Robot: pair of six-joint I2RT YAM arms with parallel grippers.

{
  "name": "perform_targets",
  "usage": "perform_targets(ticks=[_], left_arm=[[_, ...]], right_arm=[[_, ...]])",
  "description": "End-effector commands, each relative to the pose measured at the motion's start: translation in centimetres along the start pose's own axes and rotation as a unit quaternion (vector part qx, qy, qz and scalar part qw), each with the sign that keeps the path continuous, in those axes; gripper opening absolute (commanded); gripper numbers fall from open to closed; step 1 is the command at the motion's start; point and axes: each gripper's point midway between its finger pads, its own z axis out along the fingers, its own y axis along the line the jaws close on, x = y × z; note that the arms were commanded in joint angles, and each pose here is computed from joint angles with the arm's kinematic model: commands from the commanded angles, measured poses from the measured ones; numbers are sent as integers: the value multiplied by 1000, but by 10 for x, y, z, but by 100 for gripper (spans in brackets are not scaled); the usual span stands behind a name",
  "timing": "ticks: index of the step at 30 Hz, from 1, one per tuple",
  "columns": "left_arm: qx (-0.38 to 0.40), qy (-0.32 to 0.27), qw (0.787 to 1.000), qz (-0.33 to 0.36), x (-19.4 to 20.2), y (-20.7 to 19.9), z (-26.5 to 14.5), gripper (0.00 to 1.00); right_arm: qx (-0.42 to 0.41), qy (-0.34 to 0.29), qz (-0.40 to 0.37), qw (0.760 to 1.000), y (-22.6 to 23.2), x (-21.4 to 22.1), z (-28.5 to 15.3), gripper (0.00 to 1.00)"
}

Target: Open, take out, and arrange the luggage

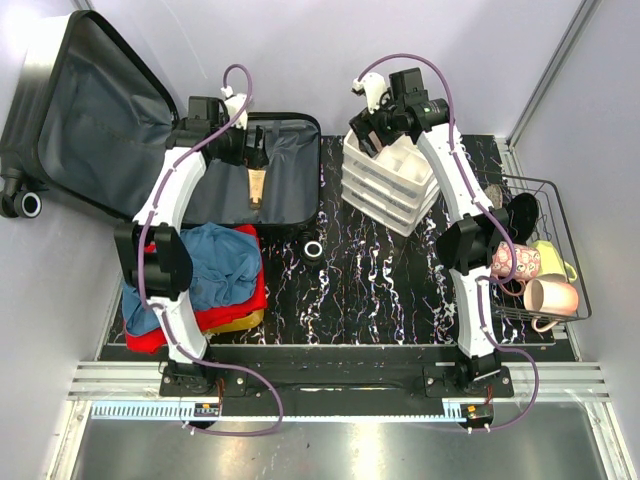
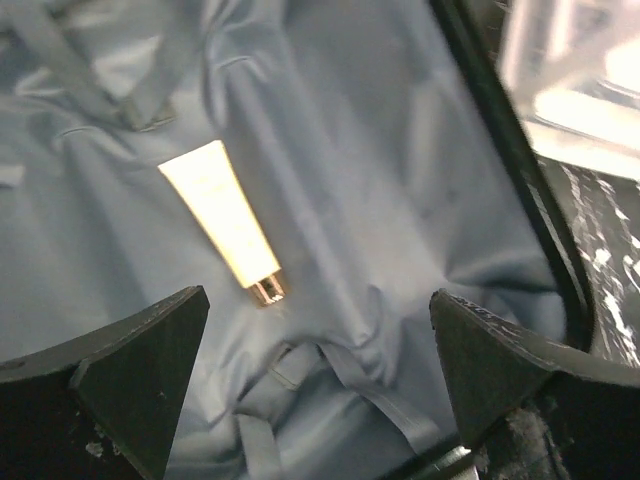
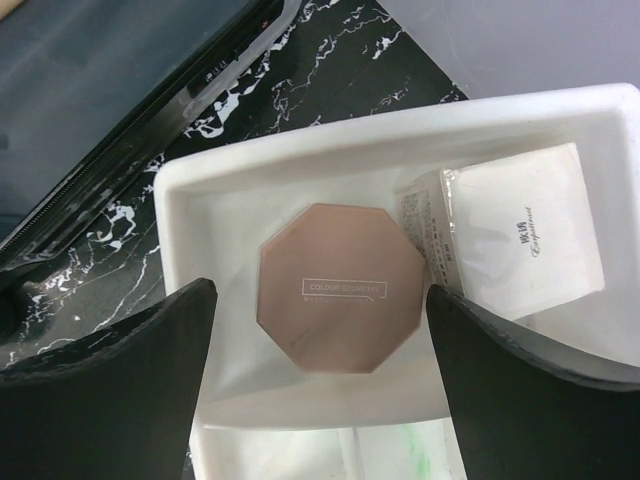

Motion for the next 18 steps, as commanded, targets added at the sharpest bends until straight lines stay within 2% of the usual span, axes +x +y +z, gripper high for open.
perform_targets(ticks=[1,3,7,18], left_arm=[[-108,33,991,-67,7,57,23,99],[-133,40,986,-91,6,70,28,99],[-140,76,980,-122,31,80,58,98],[-109,133,969,-176,86,80,111,82]], right_arm=[[5,-81,9,997,-3,-51,-45,95],[8,-90,10,996,-3,-56,-51,95],[8,-116,10,993,0,-71,-70,95],[41,-137,46,989,-4,-79,-99,100]])
